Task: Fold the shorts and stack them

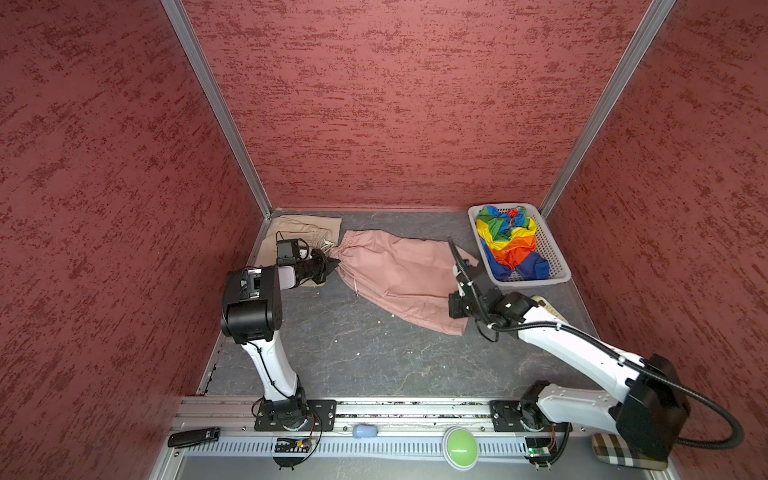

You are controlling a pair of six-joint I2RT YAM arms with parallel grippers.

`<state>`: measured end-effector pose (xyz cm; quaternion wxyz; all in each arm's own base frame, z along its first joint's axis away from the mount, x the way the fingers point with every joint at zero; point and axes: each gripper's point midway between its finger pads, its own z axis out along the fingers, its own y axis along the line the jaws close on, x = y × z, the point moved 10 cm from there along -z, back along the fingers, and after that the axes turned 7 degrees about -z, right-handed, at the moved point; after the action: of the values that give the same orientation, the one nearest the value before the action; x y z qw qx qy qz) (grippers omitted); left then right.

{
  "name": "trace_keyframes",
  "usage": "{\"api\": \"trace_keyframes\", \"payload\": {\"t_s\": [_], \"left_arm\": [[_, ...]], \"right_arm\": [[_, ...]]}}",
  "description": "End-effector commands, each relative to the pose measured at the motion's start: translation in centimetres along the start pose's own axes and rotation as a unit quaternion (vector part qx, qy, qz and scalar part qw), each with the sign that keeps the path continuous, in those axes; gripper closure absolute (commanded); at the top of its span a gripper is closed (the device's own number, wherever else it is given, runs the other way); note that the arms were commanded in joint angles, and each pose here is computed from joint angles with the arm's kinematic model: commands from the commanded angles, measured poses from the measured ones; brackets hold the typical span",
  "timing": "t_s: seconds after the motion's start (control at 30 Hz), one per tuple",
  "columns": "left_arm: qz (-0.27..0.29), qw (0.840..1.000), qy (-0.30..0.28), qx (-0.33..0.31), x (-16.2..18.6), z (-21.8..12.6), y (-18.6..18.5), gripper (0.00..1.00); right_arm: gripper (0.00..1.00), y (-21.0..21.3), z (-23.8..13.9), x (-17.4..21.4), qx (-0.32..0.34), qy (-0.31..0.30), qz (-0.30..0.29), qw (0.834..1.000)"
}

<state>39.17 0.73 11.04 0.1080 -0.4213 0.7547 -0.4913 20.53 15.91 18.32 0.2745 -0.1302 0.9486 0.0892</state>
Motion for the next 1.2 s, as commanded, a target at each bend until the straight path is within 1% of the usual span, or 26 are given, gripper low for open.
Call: {"api": "trace_keyframes", "payload": {"t_s": [0.0, 0.2, 0.23, 0.27, 0.3, 0.37, 0.4, 0.47, 0.5, 0.53, 0.63, 0.7, 0.73, 0.77, 0.8, 0.83, 0.93, 1.03, 1.1, 1.17], "left_arm": [[-0.009, 1.0, -0.001, -0.016, -0.3, 0.6, 1.8, 1.0], [-0.011, 1.0, -0.006, -0.026, -0.6, 0.6, 2.8, 0.99], [-0.013, 1.0, -0.009, -0.026, -0.7, 0.4, 2.8, 0.97], [-0.012, 1.0, -0.012, -0.023, -0.9, 0.2, 2.5, 0.9], [-0.012, 1.0, -0.015, -0.022, -1.0, -0.1, 2.2, 0.78], [-0.004, 1.0, -0.015, -0.014, -1.0, -0.7, 1.1, 0.62], [0.003, 1.0, -0.014, -0.009, -0.9, -1.0, 0.3, 0.53], [0.02, 1.0, -0.012, -0.008, -0.1, -2.0, -1.6, 0.25], [0.029, 0.999, -0.014, -0.01, 0.2, -2.5, -2.4, 0.11], [0.041, 0.999, -0.02, -0.013, 0.6, -3.3, -3.4, 0.01], [0.077, 0.995, -0.055, -0.037, 1.4, -5.6, -5.6, 0.01], [0.096, 0.991, -0.076, -0.046, 1.9, -6.8, -6.9, 0.01], [0.108, 0.99, -0.077, -0.036, 2.5, -6.9, -7.8, 0.01], [0.122, 0.99, -0.071, -0.026, 3.3, -6.6, -8.8, 0.01], [0.136, 0.989, -0.053, -0.02, 4.5, -5.4, -9.9, 0.01], [0.147, 0.989, -0.024, -0.012, 5.8, -3.6, -10.8, 0.01], [0.145, 0.987, 0.067, 0.01, 8.1, 2.8, -12.0, 0.01], [0.15, 0.983, 0.11, 0.001, 8.9, 7.7, -11.5, 0.01], [0.149, 0.981, 0.122, -0.025, 8.8, 9.2, -10.4, 0.01], [0.138, 0.982, 0.12, -0.04, 8.4, 9.4, -8.7, 0.01]], "right_arm": [[1.0, -0.4, 1.9, 2.8, 0.021, 0.037, 0.025, 0.999], [1.0, -0.7, 3.4, 4.4, 0.025, 0.054, 0.034, 0.998], [1.0, -0.7, 3.4, 4.4, 0.025, 0.054, 0.033, 0.998], [1.0, -0.7, 3.4, 4.5, 0.025, 0.056, 0.03, 0.998], [1.0, -0.7, 3.3, 4.5, 0.025, 0.054, 0.029, 0.998], [0.99, -0.5, 3.0, 4.3, 0.017, 0.049, 0.021, 0.998], [0.94, -0.4, 2.8, 4.1, 0.011, 0.046, 0.019, 0.999], [0.81, -0.2, 2.3, 3.8, 0.0, 0.04, 0.016, 0.999], [0.78, -0.1, 2.1, 3.7, -0.005, 0.036, 0.017, 0.999], [0.73, 0.0, 1.7, 3.5, -0.014, 0.03, 0.015, 0.999], [0.46, 0.4, 0.0, 2.9, -0.039, 0.013, 0.014, 0.999], [0.32, 0.4, -1.5, 2.4, -0.052, -0.004, 0.02, 0.998], [0.24, 0.3, -2.2, 2.3, -0.056, -0.012, 0.03, 0.998], [0.14, 0.2, -2.7, 2.1, -0.056, -0.019, 0.045, 0.997], [0.04, 0.0, -3.0, 2.0, -0.057, -0.025, 0.067, 0.996], [0.01, -0.2, -2.8, 1.9, -0.063, -0.025, 0.089, 0.994], [0.01, -0.2, -1.9, 0.7, -0.069, -0.038, 0.125, 0.989], [0.01, -0.4, -0.7, -1.6, -0.099, -0.053, 0.149, 0.982], [0.01, -0.9, 0.7, -2.4, -0.126, -0.05, 0.175, 0.975], [0.01, -1.6, 2.2, -2.6, -0.144, -0.043, 0.195, 0.969]]}}
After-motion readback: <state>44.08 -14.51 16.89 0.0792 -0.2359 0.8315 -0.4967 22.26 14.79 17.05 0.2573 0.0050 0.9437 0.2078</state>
